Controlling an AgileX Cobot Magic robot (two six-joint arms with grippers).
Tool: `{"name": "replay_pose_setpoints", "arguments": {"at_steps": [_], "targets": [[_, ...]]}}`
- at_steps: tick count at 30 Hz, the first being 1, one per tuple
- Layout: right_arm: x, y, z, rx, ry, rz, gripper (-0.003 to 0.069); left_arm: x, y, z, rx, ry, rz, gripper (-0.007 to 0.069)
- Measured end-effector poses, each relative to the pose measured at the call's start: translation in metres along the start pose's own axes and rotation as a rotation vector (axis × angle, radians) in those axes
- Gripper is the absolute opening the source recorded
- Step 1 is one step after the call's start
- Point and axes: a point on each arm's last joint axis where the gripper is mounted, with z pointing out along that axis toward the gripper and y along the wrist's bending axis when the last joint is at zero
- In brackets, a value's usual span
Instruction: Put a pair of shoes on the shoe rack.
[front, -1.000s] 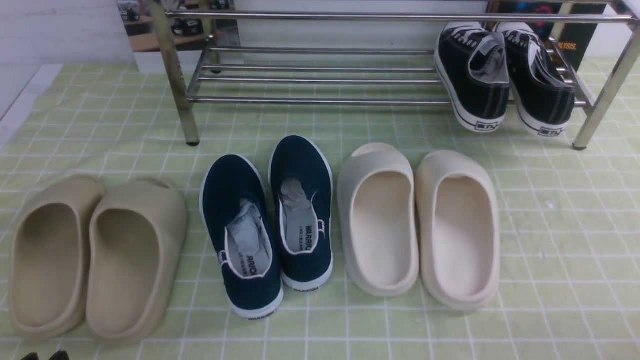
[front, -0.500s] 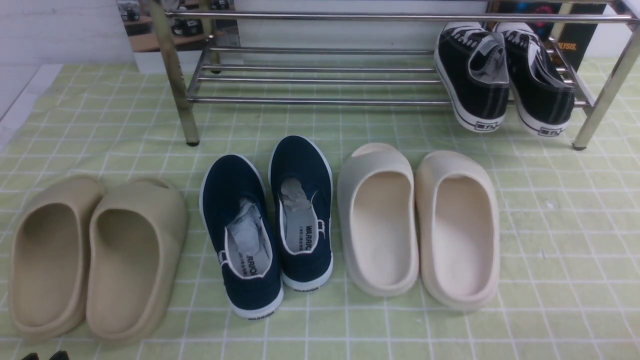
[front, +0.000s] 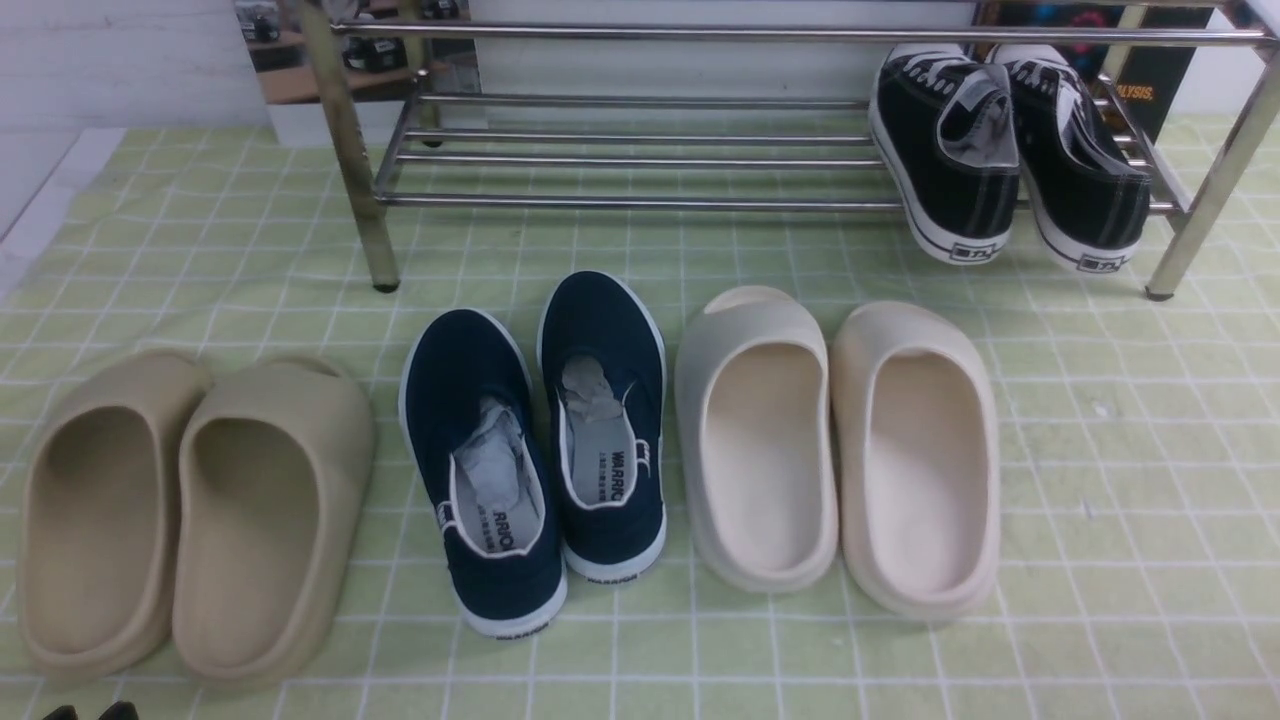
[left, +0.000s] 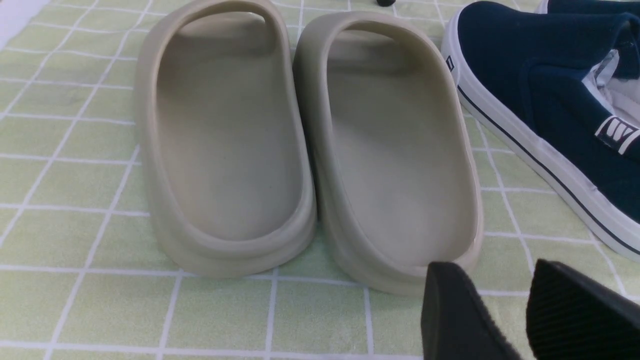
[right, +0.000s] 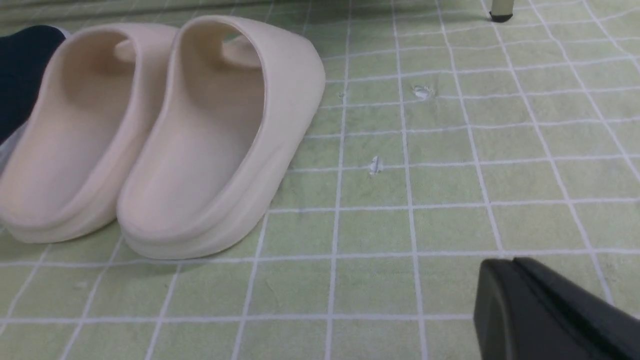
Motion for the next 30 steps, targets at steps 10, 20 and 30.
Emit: {"name": "replay_pose_setpoints", "arguments": {"at_steps": [10,20,30], "targets": [[-0.0001,-0.0002,0.0,0.003,0.0,0.0,-0.0001,0.0,0.0,0.0,0.0,0.0,0.0,0.0239],[-0.0023,-0.0078,-0.0004,0.101,-0.025,-0.026,0.0002,0.0001,0.0,0.0,0.0,0.001,0.0,0.0239],[-0.0017,-0.0084,-0.0004,0.108,-0.022,0.027,0.0007,0.0,0.0,0.0,0.0,0.0,0.0,0.0239]]}}
